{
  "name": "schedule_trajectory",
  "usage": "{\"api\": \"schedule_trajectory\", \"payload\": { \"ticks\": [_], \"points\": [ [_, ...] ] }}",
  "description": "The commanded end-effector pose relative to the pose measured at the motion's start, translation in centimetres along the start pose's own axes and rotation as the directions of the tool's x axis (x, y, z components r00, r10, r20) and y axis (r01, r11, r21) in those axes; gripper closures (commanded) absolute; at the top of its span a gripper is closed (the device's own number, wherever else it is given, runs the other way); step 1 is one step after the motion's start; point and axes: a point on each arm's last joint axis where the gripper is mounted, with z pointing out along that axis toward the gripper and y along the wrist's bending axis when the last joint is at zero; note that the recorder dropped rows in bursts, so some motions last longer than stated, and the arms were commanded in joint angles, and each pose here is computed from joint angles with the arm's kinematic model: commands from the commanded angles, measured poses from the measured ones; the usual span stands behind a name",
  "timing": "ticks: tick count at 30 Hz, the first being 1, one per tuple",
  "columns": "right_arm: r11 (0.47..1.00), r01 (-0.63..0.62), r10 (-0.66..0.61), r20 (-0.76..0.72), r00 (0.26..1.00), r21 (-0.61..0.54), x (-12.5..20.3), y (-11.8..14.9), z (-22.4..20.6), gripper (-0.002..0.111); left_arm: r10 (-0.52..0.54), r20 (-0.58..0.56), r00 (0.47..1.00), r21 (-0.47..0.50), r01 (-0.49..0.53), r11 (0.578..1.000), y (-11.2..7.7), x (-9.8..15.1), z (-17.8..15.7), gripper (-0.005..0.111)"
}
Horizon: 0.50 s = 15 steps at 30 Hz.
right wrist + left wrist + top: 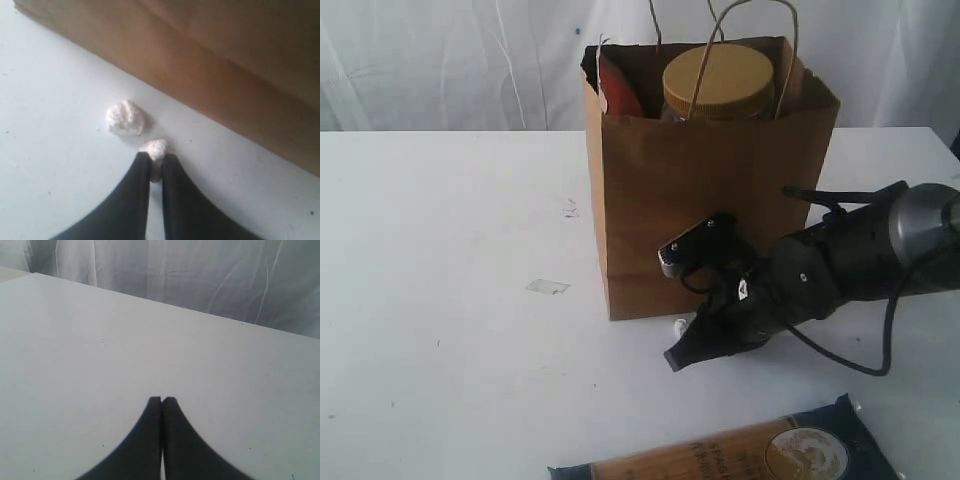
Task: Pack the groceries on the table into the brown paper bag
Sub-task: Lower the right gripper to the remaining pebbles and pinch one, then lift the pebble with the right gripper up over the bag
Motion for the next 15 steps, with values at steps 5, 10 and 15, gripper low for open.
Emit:
{"api": "schedule_trajectory", "payload": {
  "ticks": [5, 10, 15],
  "points": [
    [0.996, -0.030, 0.020, -0.127, 0.992, -0.082, 0.6, 2.8, -3.0, 0.108, 0.012, 0.007, 1.000, 0.010, -0.012, 1.000, -0.1, 0.0, 0.0, 0.107],
    [0.988, -0.017, -0.014, -0.198, 0.980, -0.156, 1.1, 5.1, -6.1, 0.108, 0.012, 0.007, 1.000, 0.010, -0.012, 1.000, -0.1, 0.0, 0.0, 0.107],
    [0.943, -0.023, -0.016, -0.115, 0.993, -0.333, 0.7, 8.9, -10.2, 0.108, 0.012, 0.007, 1.000, 0.010, -0.012, 1.000, -0.1, 0.0, 0.0, 0.107]
  ]
}}
